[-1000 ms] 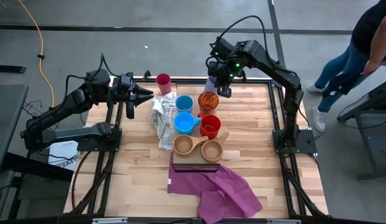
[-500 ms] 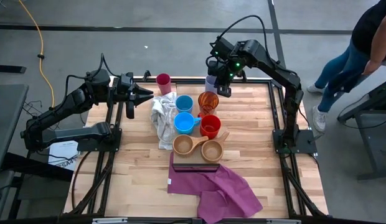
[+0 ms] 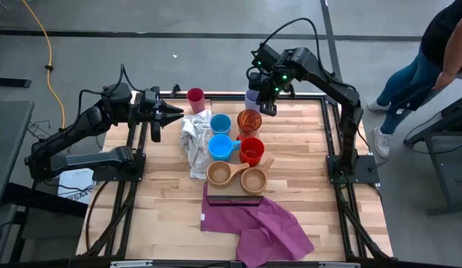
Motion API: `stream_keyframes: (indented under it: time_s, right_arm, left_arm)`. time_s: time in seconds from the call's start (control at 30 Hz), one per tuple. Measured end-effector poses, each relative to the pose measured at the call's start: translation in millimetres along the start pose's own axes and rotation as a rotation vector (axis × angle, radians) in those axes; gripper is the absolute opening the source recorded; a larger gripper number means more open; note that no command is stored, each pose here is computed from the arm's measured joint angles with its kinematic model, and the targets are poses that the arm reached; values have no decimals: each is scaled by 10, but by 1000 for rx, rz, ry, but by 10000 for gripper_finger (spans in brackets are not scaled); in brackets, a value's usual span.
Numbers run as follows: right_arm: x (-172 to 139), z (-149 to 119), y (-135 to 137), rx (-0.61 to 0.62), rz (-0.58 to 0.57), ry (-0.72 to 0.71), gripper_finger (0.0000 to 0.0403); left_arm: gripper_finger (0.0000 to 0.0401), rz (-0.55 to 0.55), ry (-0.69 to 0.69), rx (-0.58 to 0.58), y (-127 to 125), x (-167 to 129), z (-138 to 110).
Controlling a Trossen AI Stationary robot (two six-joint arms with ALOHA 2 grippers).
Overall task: Stack small to large cups/mugs on shelf
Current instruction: Put the purple cup on the shelf, then put the pink cup on the shelf
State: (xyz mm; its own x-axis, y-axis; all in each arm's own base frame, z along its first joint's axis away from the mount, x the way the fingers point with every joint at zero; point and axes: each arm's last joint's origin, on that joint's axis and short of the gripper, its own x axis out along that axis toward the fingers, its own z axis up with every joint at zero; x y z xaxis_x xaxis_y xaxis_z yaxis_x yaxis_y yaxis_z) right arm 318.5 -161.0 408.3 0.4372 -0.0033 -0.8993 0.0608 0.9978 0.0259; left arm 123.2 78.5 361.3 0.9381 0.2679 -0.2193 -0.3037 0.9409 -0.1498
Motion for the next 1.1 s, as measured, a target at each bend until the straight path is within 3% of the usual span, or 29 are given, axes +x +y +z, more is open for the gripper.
stream_keyframes:
  time_s: [0.63,1.1]
  right_arm:
    - [0,29,29,-3,84,-51,46]
    - [4,160,46,-41,52,-162,46]
  left_arm:
    - [74,0,0,12,0,0,0]
    - [74,0,11,21,12,33,-6]
